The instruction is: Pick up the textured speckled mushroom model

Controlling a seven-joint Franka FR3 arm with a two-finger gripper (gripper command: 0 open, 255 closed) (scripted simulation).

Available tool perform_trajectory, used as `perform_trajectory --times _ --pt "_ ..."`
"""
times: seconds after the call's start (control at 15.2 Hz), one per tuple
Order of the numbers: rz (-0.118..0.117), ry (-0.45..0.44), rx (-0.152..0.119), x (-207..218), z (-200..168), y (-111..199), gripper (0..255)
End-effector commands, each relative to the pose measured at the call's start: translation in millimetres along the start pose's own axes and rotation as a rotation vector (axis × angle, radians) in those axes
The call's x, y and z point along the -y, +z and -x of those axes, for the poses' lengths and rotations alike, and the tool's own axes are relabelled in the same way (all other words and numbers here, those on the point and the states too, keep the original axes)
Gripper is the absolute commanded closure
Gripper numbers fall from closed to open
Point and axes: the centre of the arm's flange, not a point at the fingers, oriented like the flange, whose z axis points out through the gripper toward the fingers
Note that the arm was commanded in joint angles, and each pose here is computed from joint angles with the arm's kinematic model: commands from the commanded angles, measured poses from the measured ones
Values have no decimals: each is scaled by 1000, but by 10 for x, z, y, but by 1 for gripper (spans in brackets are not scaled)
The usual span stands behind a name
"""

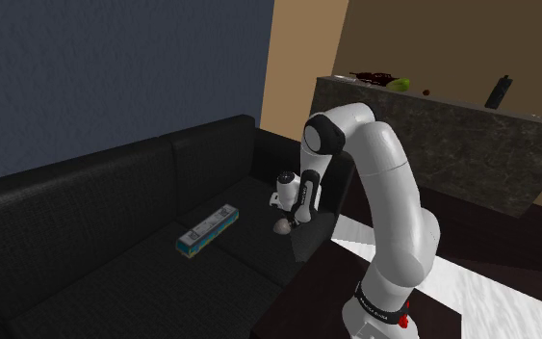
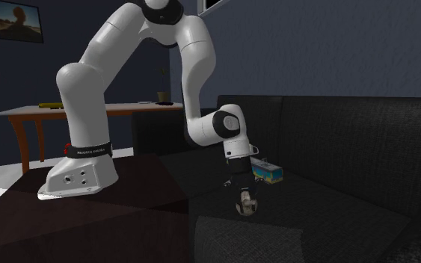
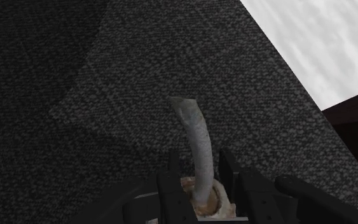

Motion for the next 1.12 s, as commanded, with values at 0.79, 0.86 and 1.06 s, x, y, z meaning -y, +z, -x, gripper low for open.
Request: perform_trajectory --times 0.79,0.86,1.06 --pt "0 0 0 -38 99 -241 255" --pt "0 0 0 -45 118 -289 255" --pt "0 0 0 -67 176 -435 255"
